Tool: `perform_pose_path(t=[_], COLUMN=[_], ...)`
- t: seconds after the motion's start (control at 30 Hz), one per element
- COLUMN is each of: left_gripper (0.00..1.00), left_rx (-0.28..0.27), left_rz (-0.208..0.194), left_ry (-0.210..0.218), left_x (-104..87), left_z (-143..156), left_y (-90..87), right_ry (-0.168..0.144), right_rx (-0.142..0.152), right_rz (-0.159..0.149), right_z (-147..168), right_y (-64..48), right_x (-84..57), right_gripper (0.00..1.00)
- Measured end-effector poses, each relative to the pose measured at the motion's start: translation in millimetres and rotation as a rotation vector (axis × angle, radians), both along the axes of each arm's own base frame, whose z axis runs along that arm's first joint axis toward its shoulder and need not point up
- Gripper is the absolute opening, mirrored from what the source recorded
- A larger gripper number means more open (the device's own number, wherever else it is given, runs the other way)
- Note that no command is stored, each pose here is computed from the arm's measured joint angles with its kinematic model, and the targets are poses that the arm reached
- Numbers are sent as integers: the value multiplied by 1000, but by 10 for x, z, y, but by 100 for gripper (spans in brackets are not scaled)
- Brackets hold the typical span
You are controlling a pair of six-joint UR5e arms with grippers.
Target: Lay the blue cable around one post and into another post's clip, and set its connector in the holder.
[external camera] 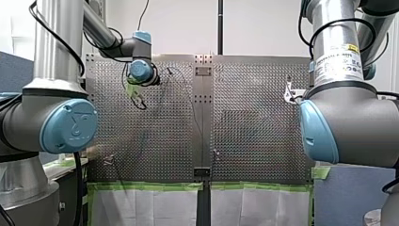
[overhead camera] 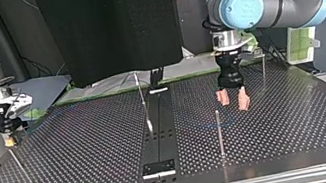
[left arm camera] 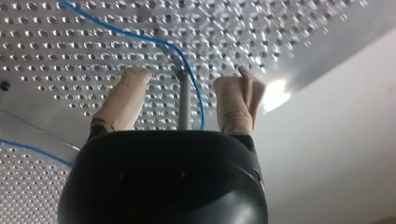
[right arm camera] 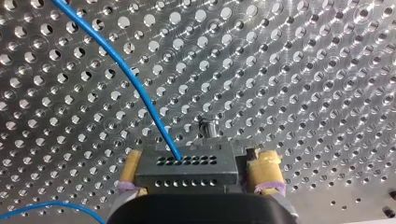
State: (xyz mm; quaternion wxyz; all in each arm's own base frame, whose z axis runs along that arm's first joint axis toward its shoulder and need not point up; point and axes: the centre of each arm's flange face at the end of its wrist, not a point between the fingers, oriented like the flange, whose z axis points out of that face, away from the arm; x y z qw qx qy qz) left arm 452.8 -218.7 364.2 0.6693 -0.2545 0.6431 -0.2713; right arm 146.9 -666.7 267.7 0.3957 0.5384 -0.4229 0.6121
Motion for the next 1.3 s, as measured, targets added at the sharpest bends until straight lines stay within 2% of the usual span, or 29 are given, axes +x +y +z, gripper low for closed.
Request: perform_pose_path(t=[0.17,0.47,0.63,0.73,1.03,1.3], left_gripper=[98,98,98,98,98,98], left_rx=[35,123,185,223,345,447], left_rz=[-10,-64,-150,-180,-202,-205], left_ry=[-32,-32,-1,22,94,95], left_x=[-186,-573,-706,-792,-1119,-1550], left_z=[38,-25,-364,-603,-1290,-1614], left_y=[-7,-71,-276,-386,-598,-695], right_ry=[0,0,0,0,0,0], right_rx=[0,0,0,0,0,0], right_rz=[0,0,0,0,0,0], right_z=[0,0,0,0,0,0], right_y=[0,0,0,0,0,0], right_x=[0,0,0,0,0,0], right_gripper=[99,99,99,99,99,99])
